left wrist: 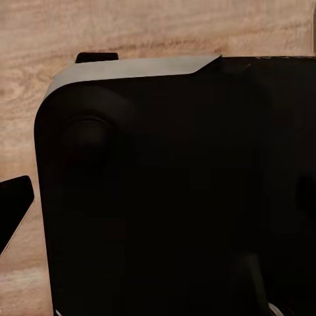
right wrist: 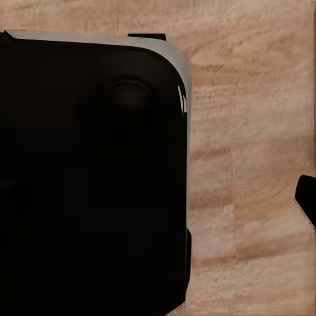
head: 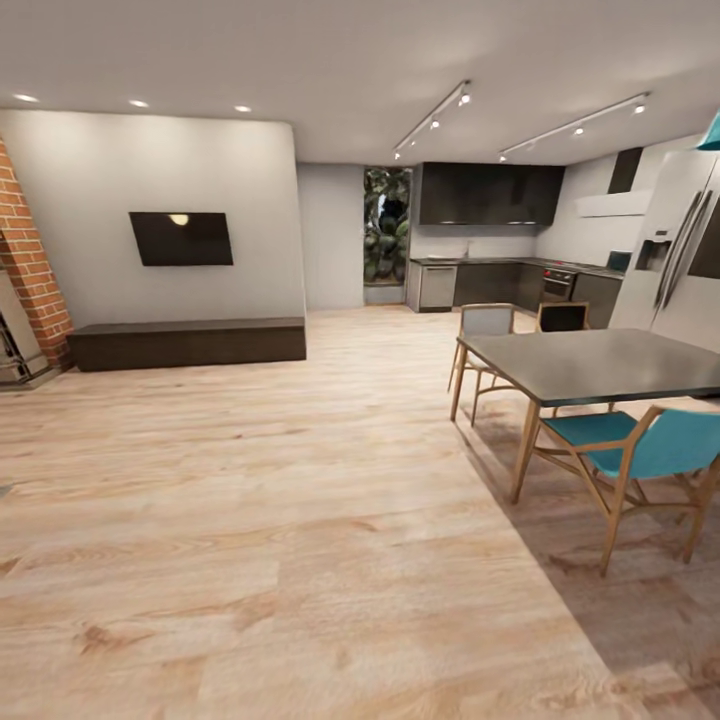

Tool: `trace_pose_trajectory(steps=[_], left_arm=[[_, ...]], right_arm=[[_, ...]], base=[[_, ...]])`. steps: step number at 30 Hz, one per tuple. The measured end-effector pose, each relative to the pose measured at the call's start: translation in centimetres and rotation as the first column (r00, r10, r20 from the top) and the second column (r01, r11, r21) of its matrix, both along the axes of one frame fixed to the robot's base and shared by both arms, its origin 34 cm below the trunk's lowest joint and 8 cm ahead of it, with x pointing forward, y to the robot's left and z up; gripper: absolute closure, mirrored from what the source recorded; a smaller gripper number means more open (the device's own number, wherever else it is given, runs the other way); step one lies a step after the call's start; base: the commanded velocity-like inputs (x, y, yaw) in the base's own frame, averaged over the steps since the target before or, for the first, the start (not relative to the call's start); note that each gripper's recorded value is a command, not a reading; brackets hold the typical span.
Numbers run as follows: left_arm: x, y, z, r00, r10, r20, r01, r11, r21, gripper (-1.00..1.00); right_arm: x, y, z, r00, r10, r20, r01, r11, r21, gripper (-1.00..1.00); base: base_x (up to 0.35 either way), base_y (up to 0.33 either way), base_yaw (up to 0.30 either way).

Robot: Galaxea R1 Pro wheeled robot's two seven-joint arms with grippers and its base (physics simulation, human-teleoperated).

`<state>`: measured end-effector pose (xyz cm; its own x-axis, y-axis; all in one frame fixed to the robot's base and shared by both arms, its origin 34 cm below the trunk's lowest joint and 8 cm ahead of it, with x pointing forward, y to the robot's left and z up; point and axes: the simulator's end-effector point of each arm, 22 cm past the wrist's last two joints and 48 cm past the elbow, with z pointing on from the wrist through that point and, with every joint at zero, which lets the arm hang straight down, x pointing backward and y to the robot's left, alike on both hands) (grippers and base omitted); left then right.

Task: In the kitchen, take the Vidalia onion out of the sink, dice it on the chopping board with the paring knife, put the diced onion into the bowl on the countertop, then place both the paring knife and the chopping board into the sink.

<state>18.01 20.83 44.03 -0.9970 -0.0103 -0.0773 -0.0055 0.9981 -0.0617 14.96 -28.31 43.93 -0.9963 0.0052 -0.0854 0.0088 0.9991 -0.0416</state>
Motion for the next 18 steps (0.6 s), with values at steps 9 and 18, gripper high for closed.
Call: trace_pose_trajectory(steps=[9, 18], left_arm=[[0.0, 0.0, 0.0, 1.0, 0.0, 0.0, 0.0, 1.0, 0.0, -1.0], [0.0, 0.01, 0.0, 1.0, 0.0, 0.0, 0.0, 1.0, 0.0, -1.0]], right_arm=[[0.0, 0.0, 0.0, 1.0, 0.001, 0.0, -0.001, 1.0, 0.0, -1.0], [0.0, 0.0, 0.0, 1.0, 0.0, 0.0, 0.0, 1.0, 0.0, -1.0]], base=[[0.342, 0.0, 0.0], [0.342, 0.0, 0.0]])
